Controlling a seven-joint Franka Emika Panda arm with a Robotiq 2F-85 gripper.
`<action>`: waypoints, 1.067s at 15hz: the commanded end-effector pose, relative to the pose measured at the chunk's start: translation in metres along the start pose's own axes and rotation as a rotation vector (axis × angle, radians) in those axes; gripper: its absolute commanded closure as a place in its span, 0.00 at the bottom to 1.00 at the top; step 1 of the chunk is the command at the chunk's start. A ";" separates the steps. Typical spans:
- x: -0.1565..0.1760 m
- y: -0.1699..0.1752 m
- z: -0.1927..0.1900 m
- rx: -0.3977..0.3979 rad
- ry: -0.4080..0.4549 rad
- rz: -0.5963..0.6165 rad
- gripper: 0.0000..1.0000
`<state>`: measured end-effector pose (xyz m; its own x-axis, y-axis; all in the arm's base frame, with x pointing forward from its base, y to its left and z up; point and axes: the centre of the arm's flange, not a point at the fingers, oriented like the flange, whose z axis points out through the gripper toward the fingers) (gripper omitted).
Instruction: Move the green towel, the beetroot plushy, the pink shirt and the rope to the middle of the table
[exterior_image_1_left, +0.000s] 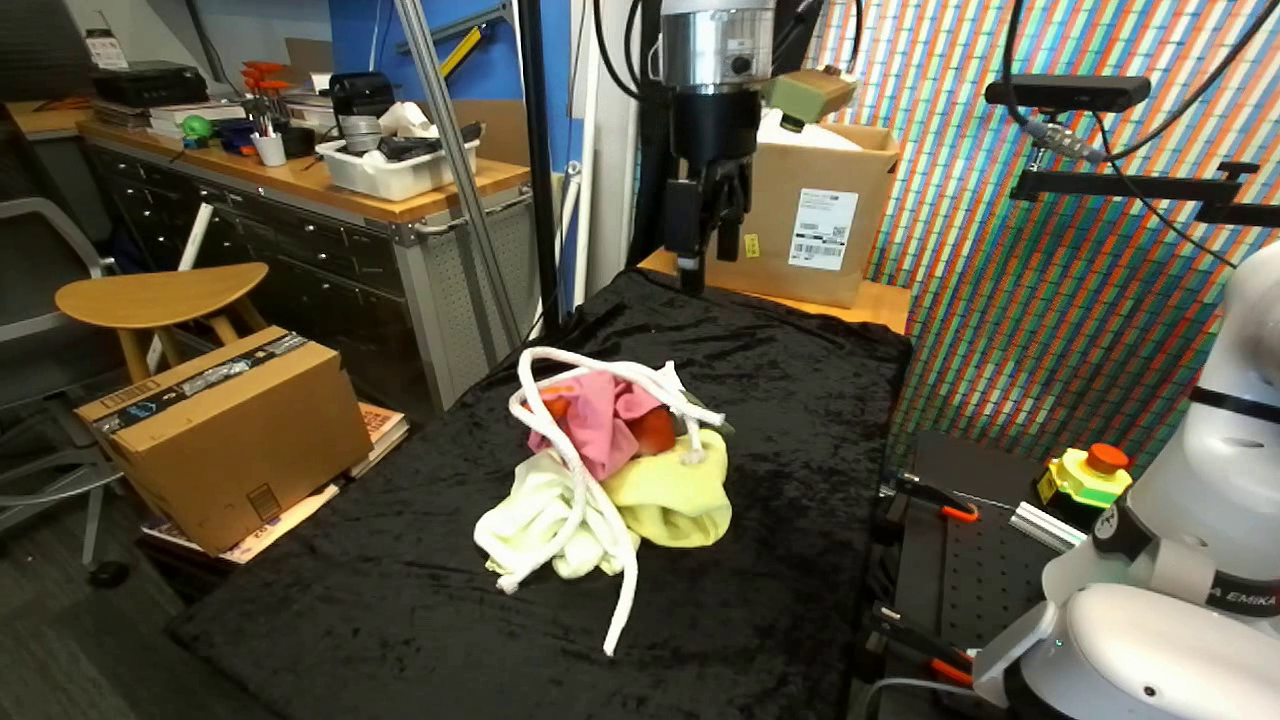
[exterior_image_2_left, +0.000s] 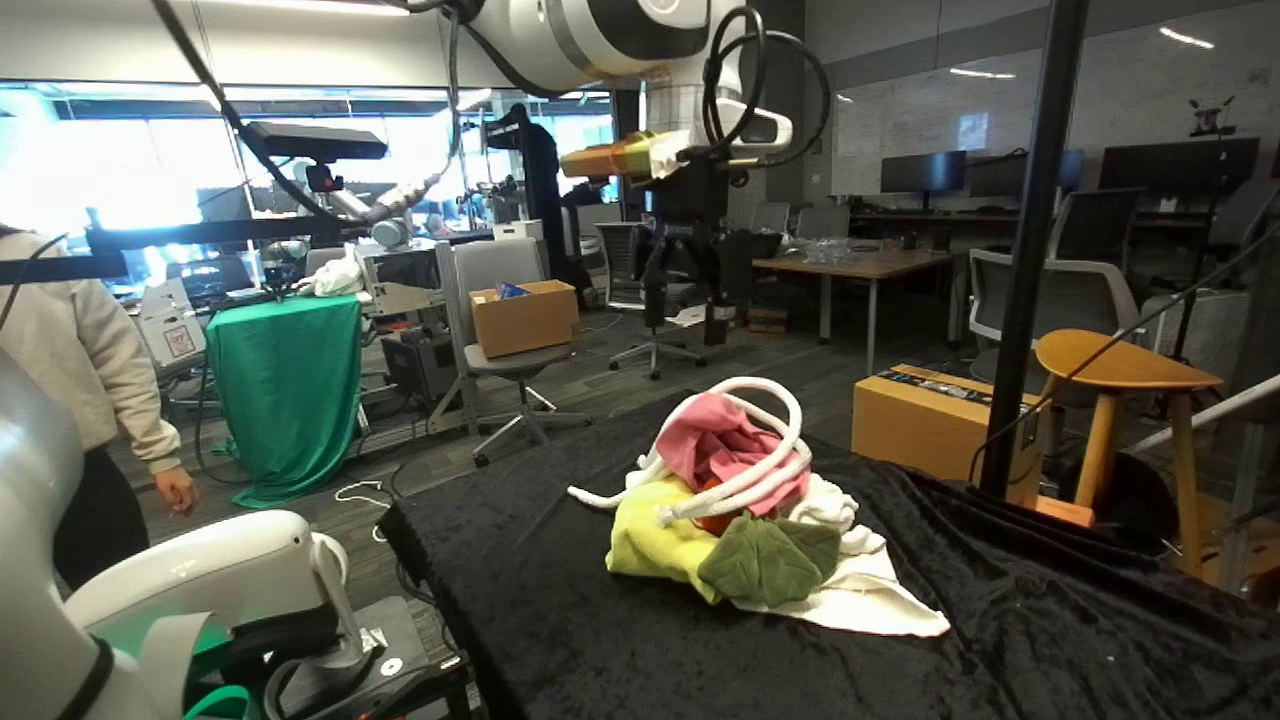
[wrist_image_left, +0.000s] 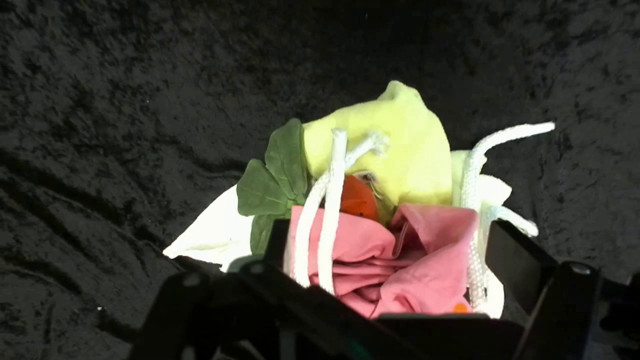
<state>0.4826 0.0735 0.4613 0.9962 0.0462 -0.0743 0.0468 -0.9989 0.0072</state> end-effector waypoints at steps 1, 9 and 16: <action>-0.064 0.009 -0.027 0.043 0.019 -0.031 0.00; -0.145 0.028 -0.039 0.141 0.126 0.045 0.00; -0.159 0.035 -0.045 0.126 0.367 0.084 0.00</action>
<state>0.3425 0.0334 0.5189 0.9811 -0.0424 0.1890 -0.0193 -0.9923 -0.1226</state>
